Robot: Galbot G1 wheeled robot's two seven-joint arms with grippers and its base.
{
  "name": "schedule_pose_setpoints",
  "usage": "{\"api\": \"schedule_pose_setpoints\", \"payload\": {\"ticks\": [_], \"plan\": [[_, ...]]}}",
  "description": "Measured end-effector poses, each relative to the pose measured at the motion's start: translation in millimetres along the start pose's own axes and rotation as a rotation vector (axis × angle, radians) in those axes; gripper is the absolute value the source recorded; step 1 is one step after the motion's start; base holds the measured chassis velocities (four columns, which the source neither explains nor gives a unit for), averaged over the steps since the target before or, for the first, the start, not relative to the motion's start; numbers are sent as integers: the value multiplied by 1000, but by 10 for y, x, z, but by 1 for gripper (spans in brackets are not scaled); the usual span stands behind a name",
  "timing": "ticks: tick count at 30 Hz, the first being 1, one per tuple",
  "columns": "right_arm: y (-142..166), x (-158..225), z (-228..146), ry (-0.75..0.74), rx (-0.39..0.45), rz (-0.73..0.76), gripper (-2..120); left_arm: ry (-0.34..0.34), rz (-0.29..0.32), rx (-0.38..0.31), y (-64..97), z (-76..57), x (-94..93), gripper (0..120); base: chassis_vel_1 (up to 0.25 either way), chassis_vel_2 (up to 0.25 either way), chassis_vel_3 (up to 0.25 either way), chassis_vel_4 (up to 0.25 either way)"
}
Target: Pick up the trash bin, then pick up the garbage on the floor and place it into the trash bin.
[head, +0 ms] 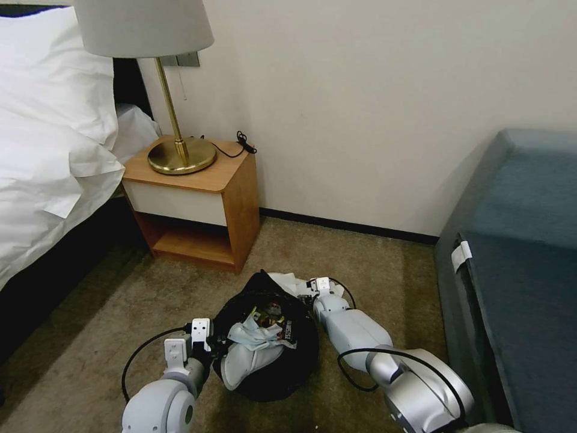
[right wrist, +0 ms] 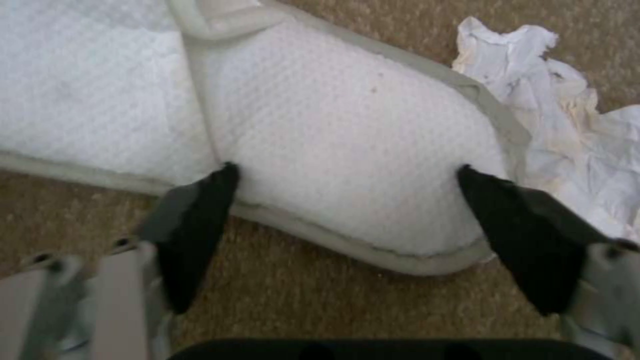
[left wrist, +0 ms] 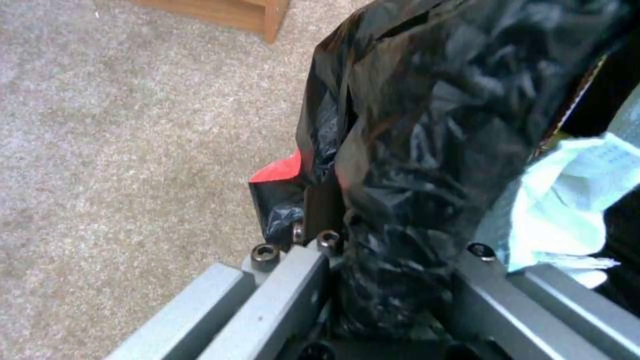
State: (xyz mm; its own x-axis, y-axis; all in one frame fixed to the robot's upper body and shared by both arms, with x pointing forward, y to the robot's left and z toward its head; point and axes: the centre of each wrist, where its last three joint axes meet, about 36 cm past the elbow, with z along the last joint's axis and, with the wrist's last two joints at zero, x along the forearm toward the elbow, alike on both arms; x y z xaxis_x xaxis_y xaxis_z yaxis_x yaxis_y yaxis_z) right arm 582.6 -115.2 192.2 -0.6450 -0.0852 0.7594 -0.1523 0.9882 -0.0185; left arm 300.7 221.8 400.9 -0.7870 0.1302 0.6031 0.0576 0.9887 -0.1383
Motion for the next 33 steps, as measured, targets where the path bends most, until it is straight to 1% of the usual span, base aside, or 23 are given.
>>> {"api": "schedule_pose_setpoints", "payload": {"ticks": [1,2,3,4,5,7,8,10,11,12,13,15,16,17,18,19,21,22,23,33], "plan": [[1,-1,16,-2,0,-2,76,-1,0,0,-1,0,5,0,0,0,0,0],[1,-1,16,-2,0,-2,76,-1,0,0,-1,0,5,0,0,0,0,0],[2,-2,25,-3,0,-3,72,-2,1,0,-2,-3,8,0,0,0,0,0],[4,-2,38,-6,0,-5,65,-3,0,-1,0,-4,11,0,0,0,0,0],[4,-2,38,-6,0,-5,65,-3,0,-1,0,-4,11,0,0,0,0,0],[9,-1,44,-11,-1,-8,54,-5,-1,-3,7,-8,17,0,0,0,0,0],[9,-1,44,-11,-1,-8,54,-5,-1,-3,7,-8,17,0,0,0,0,0],[11,0,40,-14,-2,-8,42,-5,-1,-4,9,-7,19,0,0,0,0,0],[11,0,40,-14,-2,-8,42,-5,-1,-4,9,-7,19,0,0,0,0,0],[13,1,37,-16,-2,-9,37,-5,-1,-4,9,-7,19,0,0,0,0,0],[13,1,37,-16,-2,-9,37,-5,-1,-4,9,-7,19,0,0,0,0,0],[14,1,36,-20,-2,-9,24,-5,0,-4,11,-10,19,0,0,0,0,0],[14,1,36,-20,-2,-9,24,-5,0,-4,11,-10,19,0,0,0,0,0],[14,2,34,-21,-2,-9,21,-6,1,-4,14,-13,18,0,0,0,0,0],[15,2,34,-23,-2,-9,14,-7,2,-5,17,-16,18,0,0,0,0,0],[15,2,34,-23,-2,-9,14,-7,2,-5,17,-16,18,0,0,0,0,0],[16,2,37,-27,-2,-9,4,-9,3,-5,25,-23,17,0,0,0,0,0],[16,2,37,-27,-2,-9,4,-9,3,-5,25,-23,17,0,0,0,0,0],[16,2,42,-29,0,-9,0,-10,4,-5,27,-26,17,0,0,0,0,0],[-14,-1,62,-37,3,-6,0,-13,7,-4,30,-36,-11,0,0,0,0,0]]}}
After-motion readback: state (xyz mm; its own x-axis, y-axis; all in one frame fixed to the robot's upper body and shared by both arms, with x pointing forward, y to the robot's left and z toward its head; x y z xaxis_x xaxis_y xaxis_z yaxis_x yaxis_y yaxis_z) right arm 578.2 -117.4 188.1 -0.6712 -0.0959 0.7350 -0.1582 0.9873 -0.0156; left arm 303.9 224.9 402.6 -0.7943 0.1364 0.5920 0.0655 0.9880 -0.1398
